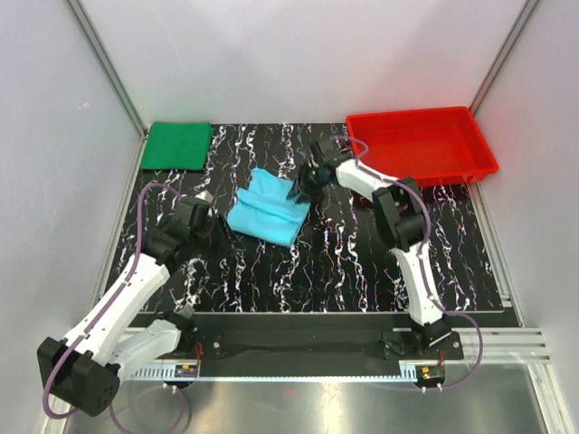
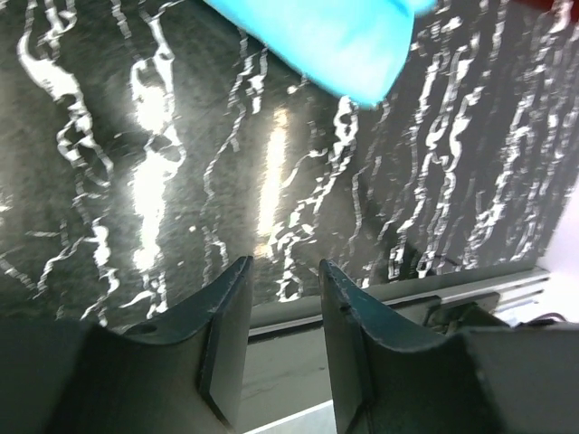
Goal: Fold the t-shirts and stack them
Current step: Fold the tshirt
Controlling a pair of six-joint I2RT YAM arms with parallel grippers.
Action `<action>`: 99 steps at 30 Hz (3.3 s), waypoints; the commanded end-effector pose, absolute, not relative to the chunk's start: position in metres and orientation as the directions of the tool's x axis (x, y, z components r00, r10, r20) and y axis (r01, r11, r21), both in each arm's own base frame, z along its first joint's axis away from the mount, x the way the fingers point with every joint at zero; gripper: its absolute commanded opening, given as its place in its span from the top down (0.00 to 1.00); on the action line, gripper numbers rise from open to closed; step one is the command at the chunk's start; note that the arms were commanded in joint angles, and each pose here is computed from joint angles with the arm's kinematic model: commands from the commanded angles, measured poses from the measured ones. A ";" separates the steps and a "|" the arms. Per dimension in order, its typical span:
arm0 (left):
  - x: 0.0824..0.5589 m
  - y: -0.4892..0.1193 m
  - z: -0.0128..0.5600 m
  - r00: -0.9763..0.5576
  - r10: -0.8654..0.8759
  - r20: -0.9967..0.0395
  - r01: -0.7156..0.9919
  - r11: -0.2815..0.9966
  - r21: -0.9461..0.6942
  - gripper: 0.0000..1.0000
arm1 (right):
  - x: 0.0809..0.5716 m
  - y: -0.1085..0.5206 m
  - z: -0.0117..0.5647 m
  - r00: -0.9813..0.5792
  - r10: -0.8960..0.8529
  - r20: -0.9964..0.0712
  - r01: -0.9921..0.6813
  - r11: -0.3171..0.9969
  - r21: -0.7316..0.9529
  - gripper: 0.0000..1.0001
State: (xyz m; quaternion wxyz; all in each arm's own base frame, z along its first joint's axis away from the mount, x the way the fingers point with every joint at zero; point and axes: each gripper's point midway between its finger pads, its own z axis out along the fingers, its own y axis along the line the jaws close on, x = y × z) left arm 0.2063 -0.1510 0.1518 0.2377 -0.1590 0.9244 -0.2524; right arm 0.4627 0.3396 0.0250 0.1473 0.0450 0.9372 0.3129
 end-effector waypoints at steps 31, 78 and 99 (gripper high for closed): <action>0.327 -0.180 0.106 -0.899 -0.313 -0.305 -0.104 0.830 -0.547 0.42 | 0.293 0.295 0.118 -0.964 -0.060 -0.260 -0.216 0.746 0.629 0.22; 0.336 -0.223 0.098 -0.921 -0.248 -0.301 -0.176 0.953 -0.247 0.44 | 0.350 0.233 0.082 -0.977 0.122 -0.178 -0.009 0.802 0.598 0.22; 0.328 -0.243 0.055 -0.948 -0.242 -0.207 -0.221 0.968 -0.119 0.51 | 0.362 0.274 0.080 -0.988 0.135 -0.069 0.033 0.637 0.770 0.71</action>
